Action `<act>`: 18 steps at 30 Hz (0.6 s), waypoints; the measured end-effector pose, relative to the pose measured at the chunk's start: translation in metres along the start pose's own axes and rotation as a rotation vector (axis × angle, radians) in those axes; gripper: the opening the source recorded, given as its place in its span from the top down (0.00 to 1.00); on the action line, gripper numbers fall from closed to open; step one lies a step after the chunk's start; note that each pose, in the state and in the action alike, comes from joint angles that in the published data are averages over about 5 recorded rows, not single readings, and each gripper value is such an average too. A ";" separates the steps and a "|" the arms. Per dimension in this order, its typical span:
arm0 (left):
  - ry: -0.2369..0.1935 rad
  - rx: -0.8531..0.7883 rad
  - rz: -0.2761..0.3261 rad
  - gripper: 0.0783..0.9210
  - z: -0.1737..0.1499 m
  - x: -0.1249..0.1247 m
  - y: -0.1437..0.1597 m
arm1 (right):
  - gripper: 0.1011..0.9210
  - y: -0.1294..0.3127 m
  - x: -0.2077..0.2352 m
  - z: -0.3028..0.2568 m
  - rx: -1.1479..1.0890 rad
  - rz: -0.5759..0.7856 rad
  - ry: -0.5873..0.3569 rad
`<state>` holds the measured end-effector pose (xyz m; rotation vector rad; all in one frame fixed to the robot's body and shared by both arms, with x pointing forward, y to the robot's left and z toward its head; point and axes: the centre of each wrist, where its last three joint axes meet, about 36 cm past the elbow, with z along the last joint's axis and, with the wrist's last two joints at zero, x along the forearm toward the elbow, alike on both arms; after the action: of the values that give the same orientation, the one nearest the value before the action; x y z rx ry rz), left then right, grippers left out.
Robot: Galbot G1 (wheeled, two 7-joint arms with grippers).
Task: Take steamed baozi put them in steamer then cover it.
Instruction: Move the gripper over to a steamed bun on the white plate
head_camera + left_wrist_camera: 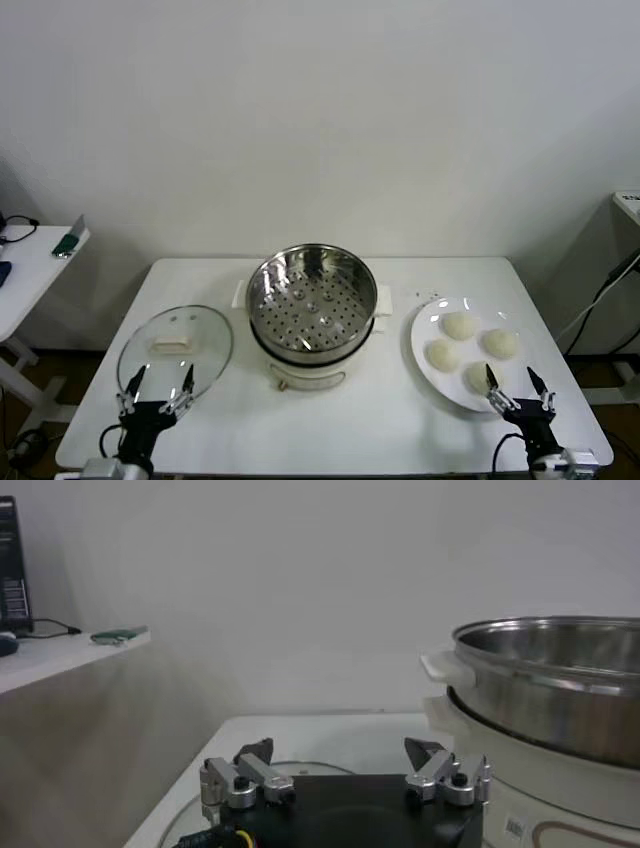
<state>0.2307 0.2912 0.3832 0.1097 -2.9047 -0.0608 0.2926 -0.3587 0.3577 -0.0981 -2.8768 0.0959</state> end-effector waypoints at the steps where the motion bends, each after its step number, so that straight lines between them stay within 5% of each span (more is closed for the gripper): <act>1: 0.000 -0.001 0.001 0.12 0.000 0.000 0.000 | 0.12 0.000 -0.004 -0.004 0.011 -0.002 0.002; 9: -0.008 -0.004 0.009 0.12 -0.003 0.000 -0.001 | 0.12 -0.007 -0.077 -0.077 0.244 -0.126 -0.002; 18: -0.013 -0.009 0.006 0.12 -0.003 0.001 0.000 | 0.12 -0.030 -0.153 -0.163 0.725 -0.471 0.064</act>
<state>0.2308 0.2912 0.3861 0.0993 -2.9170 -0.0744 0.4809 -0.3912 0.4775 0.6831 -2.5327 0.9866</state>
